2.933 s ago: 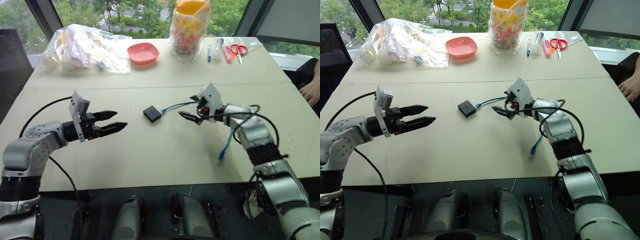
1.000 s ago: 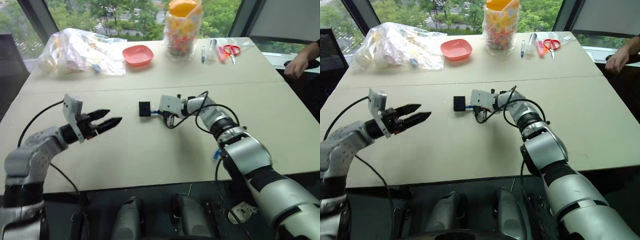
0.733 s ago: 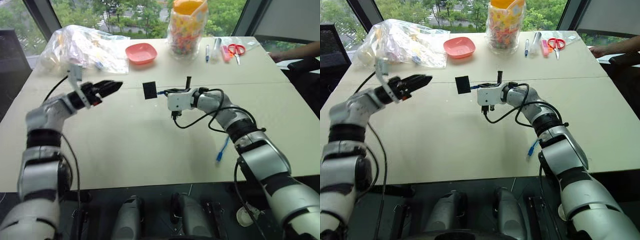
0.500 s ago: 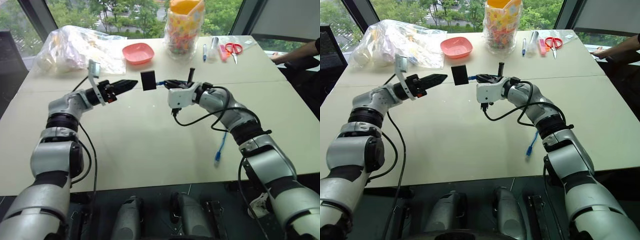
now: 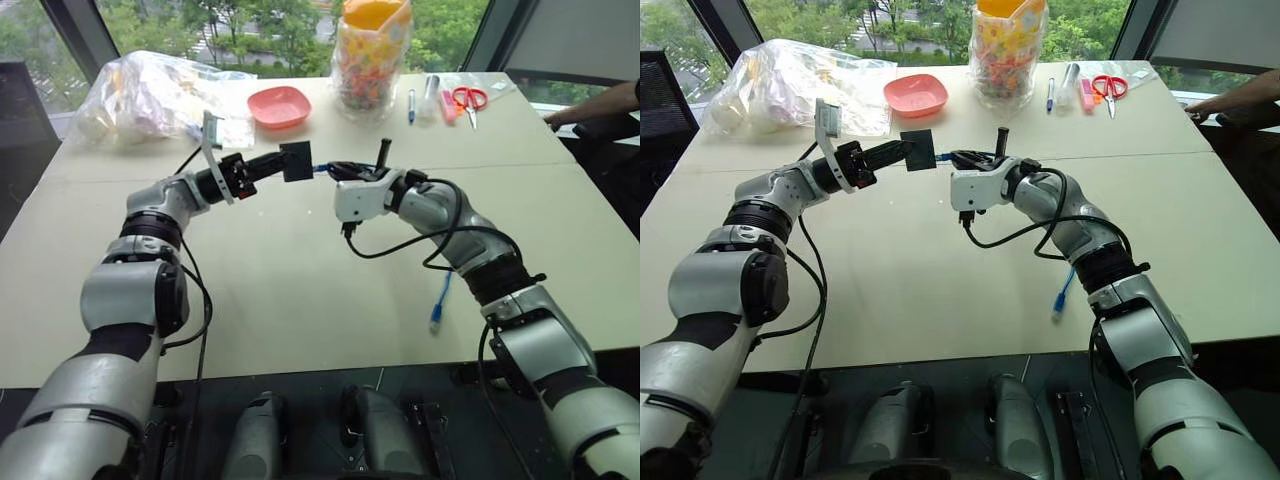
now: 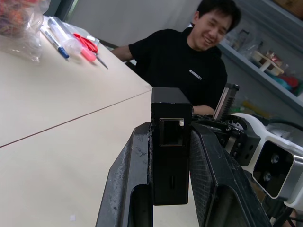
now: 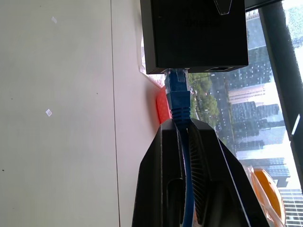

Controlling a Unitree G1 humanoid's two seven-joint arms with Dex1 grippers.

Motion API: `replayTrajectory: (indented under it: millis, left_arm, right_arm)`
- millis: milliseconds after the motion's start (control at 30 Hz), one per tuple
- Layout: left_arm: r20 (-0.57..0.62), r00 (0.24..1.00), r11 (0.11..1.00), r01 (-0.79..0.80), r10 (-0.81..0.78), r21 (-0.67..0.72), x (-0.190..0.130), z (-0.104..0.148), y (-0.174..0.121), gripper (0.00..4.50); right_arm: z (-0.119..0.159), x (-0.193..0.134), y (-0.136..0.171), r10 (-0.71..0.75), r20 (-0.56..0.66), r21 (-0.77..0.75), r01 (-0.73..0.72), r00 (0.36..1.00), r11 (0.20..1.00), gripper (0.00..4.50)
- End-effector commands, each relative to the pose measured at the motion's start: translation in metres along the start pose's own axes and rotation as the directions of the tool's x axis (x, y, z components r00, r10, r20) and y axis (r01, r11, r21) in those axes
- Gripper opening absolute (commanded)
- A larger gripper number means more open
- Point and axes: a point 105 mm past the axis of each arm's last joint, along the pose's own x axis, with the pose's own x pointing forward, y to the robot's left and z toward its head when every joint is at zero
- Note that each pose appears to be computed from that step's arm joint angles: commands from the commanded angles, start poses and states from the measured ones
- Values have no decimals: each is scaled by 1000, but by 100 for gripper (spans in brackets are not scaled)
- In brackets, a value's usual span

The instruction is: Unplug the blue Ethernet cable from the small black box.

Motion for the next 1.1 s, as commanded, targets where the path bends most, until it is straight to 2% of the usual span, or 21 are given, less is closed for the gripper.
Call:
replayTrajectory:
  millis: [33, 100, 200, 233, 300, 333, 367, 467, 500, 567, 600, 667, 833, 1100]
  left_arm:
    - [19, 1000, 998, 15, -16, 56, 3, 18, -6, 47]
    - [20, 1000, 998, -4, 2, 58, 1, 17, -4, 47]
    - [50, 999, 999, -21, 19, 44, -3, 18, -1, 47]
    - [69, 997, 999, -20, 18, 30, -5, 20, 0, 47]
    - [104, 995, 1000, -8, 8, 1, -9, 23, -1, 47]
    - [130, 991, 1000, 11, -8, -23, -10, 25, -3, 47]
    - [161, 986, 998, 42, -33, -53, -11, 28, -6, 47]
    - [222, 969, 983, 139, -110, -122, -13, 33, -16, 47]
    - [236, 960, 971, 188, -150, -146, -12, 34, -21, 47]
    - [258, 940, 943, 275, -224, -186, -10, 33, -31, 47]
    - [260, 927, 922, 328, -272, -206, -6, 31, -39, 47]
    - [253, 907, 893, 392, -336, -222, -2, 27, -51, 47]
    - [256, 883, 860, 451, -393, -239, 2, 24, -68, 47]
    - [262, 886, 862, 444, -382, -246, 5, 21, -70, 47]
  right_arm:
    - [14, -4, -22, -64, 51, 21, 63, 997, 998, 37]
    - [14, -7, -21, -57, 51, 56, 54, 997, 997, 113]
    - [2, -22, -18, -62, -11, 141, 63, 998, 988, 261]
    - [-2, -29, -17, -82, -33, 250, 87, 996, 964, 311]
    - [-2, -40, -13, -111, -49, 485, 120, 993, 866, 408]
    - [2, -46, -11, -131, -40, 635, 127, 991, 762, 408]
    - [9, -51, -8, -155, -13, 793, 104, 988, 601, 408]
    - [39, -62, -6, -218, 104, 977, -59, 970, 204, 408]
    - [51, -65, -9, -259, 149, 988, -136, 954, 69, 408]
    - [70, -67, -14, -338, 199, 962, -249, 920, -111, 408]
    - [73, -66, -21, -403, 181, 938, -280, 897, -203, 408]
    - [75, -64, -28, -463, 138, 900, -306, 875, -311, 408]
    - [74, -61, -32, -475, 90, 885, -288, 876, -365, 408]
    - [74, -61, -36, -480, 97, 882, -298, 872, -364, 408]
